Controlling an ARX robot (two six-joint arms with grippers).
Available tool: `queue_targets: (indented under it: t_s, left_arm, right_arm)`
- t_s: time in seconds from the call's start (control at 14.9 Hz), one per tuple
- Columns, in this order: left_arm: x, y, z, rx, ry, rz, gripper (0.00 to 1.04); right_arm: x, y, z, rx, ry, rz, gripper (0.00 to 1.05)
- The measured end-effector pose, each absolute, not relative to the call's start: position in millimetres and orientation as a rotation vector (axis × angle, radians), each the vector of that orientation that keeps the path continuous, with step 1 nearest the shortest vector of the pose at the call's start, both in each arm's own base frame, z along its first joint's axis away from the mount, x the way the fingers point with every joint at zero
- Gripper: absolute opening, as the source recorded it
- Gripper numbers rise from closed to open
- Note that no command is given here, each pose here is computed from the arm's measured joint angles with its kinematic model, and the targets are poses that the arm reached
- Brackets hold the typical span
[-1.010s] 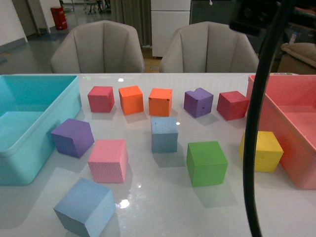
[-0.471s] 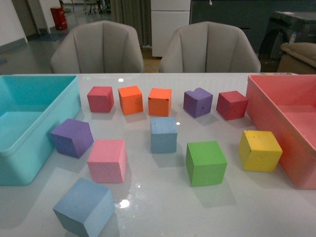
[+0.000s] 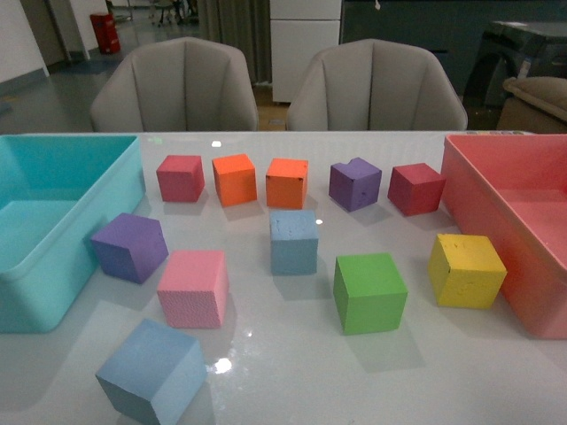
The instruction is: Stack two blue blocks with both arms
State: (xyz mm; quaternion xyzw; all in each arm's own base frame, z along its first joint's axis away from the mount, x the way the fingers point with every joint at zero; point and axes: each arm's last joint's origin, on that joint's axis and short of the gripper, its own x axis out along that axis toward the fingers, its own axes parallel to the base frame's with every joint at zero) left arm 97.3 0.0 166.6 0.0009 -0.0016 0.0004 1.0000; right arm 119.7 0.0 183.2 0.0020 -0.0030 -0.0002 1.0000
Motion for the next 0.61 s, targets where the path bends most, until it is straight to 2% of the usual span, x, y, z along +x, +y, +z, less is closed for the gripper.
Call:
queue_targets:
  t_s: [0.54, 0.61]
  left_arm:
    - [97.3, 0.0, 166.6, 0.002, -0.003, 0.001, 0.98]
    - [97.3, 0.0, 166.6, 0.002, -0.003, 0.0, 0.98]
  right_arm:
    - [108.3, 0.0, 170.1, 0.003, -0.014, 0.0, 0.02]
    - [104.4, 0.0, 166.4, 0.003, 0.021, 0.0, 0.02]
